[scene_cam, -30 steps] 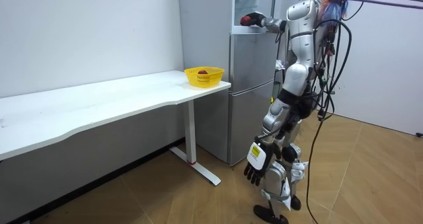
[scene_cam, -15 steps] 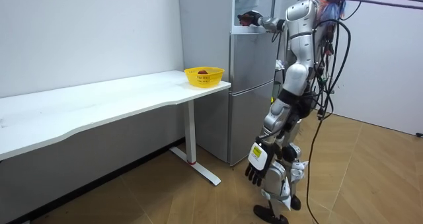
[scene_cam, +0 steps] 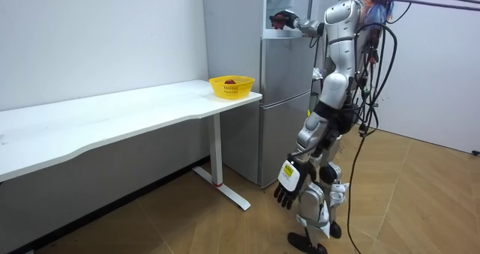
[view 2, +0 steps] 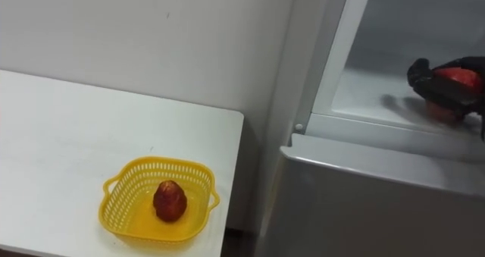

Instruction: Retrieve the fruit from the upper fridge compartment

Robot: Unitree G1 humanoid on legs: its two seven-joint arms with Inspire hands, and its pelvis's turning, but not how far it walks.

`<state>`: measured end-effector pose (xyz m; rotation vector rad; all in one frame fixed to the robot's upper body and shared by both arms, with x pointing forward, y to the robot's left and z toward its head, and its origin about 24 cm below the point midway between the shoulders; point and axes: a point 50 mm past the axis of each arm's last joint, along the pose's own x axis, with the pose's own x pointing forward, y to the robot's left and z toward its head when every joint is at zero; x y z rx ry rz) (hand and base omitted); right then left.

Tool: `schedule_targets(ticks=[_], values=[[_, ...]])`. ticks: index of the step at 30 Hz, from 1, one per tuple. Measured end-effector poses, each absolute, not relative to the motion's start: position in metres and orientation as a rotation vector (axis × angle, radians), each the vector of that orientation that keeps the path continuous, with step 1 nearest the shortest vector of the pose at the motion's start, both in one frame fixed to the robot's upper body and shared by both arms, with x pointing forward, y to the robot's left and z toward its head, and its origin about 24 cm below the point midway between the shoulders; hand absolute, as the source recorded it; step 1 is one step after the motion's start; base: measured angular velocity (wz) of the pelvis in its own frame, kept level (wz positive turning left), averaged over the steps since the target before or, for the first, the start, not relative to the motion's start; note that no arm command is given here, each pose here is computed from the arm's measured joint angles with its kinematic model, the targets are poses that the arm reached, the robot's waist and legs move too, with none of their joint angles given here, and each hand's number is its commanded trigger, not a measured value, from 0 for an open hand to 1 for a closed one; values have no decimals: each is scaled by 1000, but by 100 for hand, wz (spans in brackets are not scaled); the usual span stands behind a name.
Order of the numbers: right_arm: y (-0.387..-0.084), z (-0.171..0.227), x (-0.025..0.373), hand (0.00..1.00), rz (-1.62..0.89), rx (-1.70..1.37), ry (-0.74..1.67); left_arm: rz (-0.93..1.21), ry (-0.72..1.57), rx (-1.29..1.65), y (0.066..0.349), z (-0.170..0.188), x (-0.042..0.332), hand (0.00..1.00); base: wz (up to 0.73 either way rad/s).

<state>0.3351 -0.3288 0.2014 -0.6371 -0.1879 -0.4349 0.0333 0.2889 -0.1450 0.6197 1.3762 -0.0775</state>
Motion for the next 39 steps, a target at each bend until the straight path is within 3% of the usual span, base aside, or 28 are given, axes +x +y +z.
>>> schedule_targets(ticks=[10,23,28,39], values=[[-276,211,313,100,-366,-675,-435,-56,1381,617,282,-151,36,0,-1],[-228,243,278,100,-338,-723,-773,-71,1359,606,276,-152,38,0,-3],[-195,234,266,100,-289,-840,-877,-97,1353,602,272,-154,44,0,-7],[-159,223,258,100,-169,-1055,-965,-123,1367,591,267,-158,47,0,0]])
